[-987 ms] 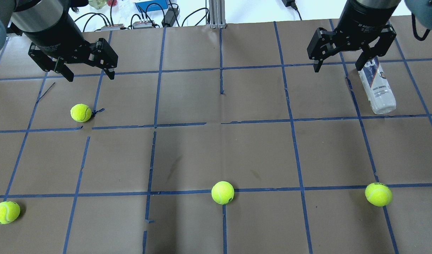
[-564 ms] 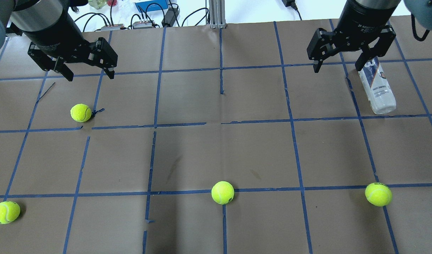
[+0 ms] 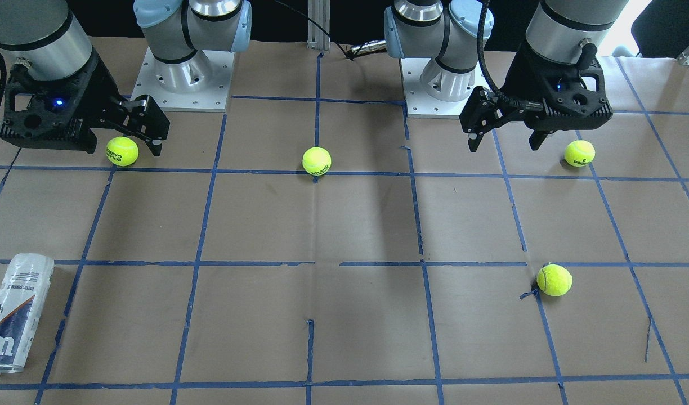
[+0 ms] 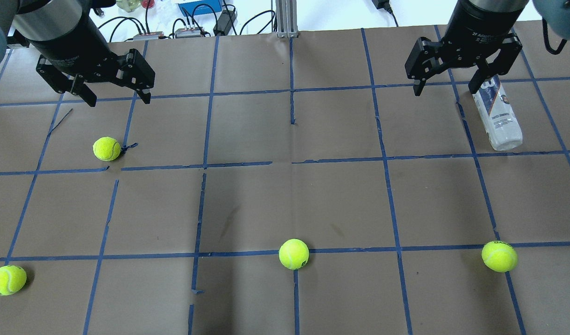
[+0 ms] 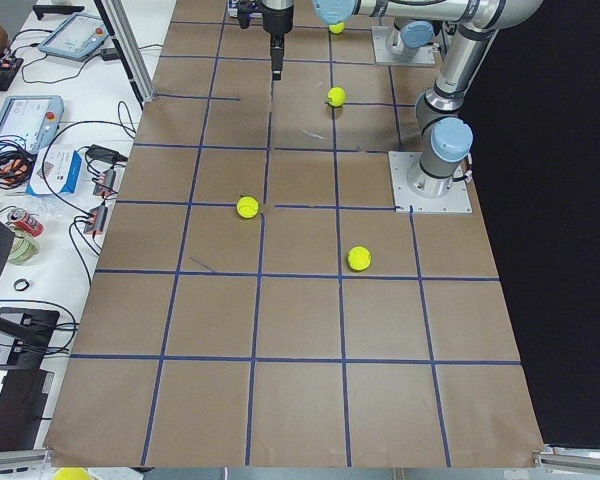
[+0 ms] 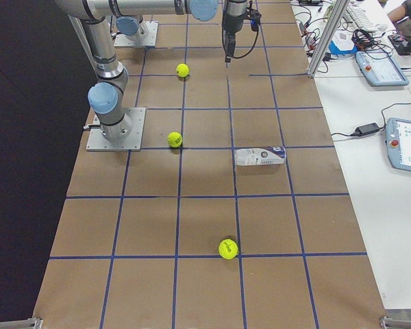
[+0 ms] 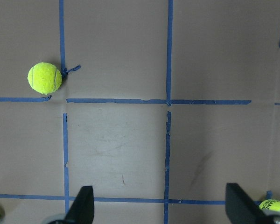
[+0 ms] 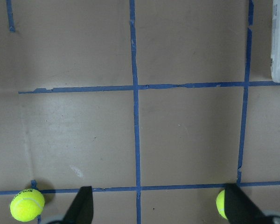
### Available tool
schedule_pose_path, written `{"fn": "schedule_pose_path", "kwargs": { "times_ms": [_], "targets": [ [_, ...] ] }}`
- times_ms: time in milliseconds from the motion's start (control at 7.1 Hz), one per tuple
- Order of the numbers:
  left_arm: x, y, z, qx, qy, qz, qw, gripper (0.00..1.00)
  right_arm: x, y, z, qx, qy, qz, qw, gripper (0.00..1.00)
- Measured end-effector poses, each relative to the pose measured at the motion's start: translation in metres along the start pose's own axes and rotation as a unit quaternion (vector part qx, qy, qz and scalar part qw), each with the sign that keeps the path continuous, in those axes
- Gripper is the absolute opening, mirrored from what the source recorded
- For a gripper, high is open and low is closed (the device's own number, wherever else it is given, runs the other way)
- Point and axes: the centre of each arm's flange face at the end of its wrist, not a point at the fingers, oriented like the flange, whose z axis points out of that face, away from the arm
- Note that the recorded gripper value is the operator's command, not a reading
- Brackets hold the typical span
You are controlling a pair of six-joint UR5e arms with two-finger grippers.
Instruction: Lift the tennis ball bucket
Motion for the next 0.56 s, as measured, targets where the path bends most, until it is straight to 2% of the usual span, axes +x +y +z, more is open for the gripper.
{"fn": "schedule_pose_path", "kwargs": {
  "times_ms": [564],
  "targets": [
    [0.0,0.0001,0.0006,-0.001,0.0,0.0,1.0,1.0,-0.0002,-0.0011,0.0007,0.0,0.0,0.001,1.0,1.0]
  ]
}}
